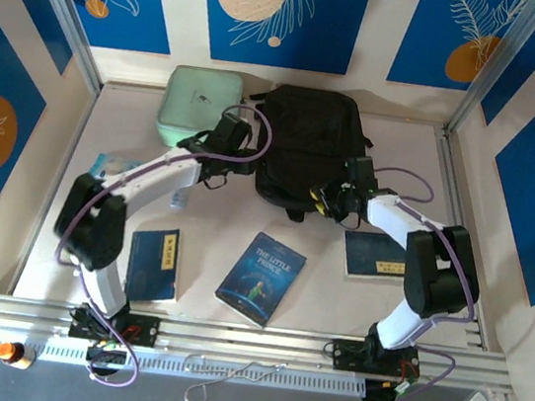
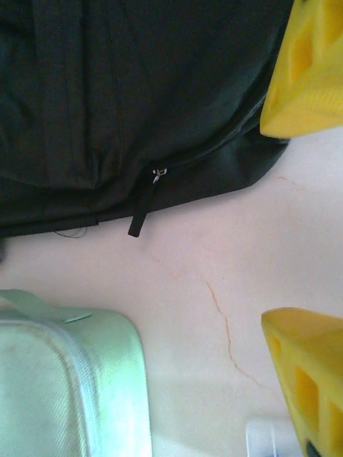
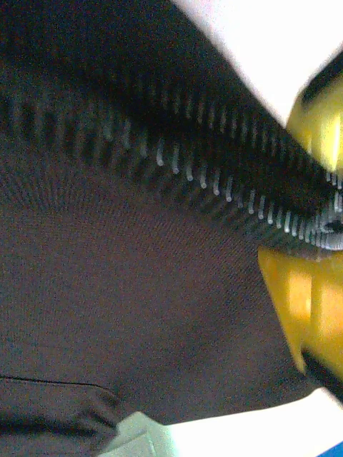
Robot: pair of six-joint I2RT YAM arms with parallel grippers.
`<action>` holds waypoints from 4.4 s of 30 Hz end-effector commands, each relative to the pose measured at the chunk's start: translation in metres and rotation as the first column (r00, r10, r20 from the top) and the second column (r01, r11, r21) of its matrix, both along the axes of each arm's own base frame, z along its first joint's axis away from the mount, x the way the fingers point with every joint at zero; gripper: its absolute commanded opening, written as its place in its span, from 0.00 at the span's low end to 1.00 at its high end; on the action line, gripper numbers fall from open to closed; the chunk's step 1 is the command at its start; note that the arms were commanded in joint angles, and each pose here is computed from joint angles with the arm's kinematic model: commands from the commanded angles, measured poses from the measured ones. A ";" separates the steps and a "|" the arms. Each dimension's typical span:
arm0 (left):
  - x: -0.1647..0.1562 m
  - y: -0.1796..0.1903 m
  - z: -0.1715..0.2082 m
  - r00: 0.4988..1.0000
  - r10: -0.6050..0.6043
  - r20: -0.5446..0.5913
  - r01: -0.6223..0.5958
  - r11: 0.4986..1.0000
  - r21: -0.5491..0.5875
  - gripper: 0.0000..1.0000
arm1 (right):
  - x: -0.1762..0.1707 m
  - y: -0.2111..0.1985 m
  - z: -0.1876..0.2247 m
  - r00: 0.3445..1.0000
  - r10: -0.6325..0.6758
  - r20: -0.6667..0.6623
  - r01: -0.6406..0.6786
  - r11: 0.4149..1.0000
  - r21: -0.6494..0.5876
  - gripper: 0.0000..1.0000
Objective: Pack the student bag
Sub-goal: Unzip the student bag at the top-center of the table, then rotate the book at the center of the table, then pick up the book at the center of the table.
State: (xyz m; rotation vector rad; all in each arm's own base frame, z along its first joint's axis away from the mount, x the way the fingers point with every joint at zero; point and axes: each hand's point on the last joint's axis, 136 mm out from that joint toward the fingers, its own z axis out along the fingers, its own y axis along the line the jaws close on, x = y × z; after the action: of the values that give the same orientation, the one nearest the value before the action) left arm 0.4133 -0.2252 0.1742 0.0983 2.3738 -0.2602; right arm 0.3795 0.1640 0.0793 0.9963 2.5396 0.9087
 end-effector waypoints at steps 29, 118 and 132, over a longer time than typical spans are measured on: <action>-0.042 0.077 0.000 0.991 0.124 0.046 -0.123 0.992 -0.012 1.00 | -0.124 0.090 -0.044 0.824 0.526 -0.209 -0.564 0.798 -0.214 0.61; -0.168 0.005 -0.145 0.809 -0.059 -0.584 -0.124 0.955 -0.268 0.39 | -0.127 0.086 -0.076 0.756 0.601 -0.259 -0.654 0.677 -0.338 0.19; -0.161 -0.010 -0.147 0.796 -0.111 -0.595 -0.097 0.947 -0.306 0.37 | -0.125 0.083 -0.080 0.764 0.587 -0.266 -0.645 0.695 -0.317 0.18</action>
State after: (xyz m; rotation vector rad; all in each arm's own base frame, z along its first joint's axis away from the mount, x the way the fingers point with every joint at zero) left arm 0.2486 -0.2239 0.0241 -0.1978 2.9279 -0.7094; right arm 0.2617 0.2570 0.0218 0.0137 3.0072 0.4864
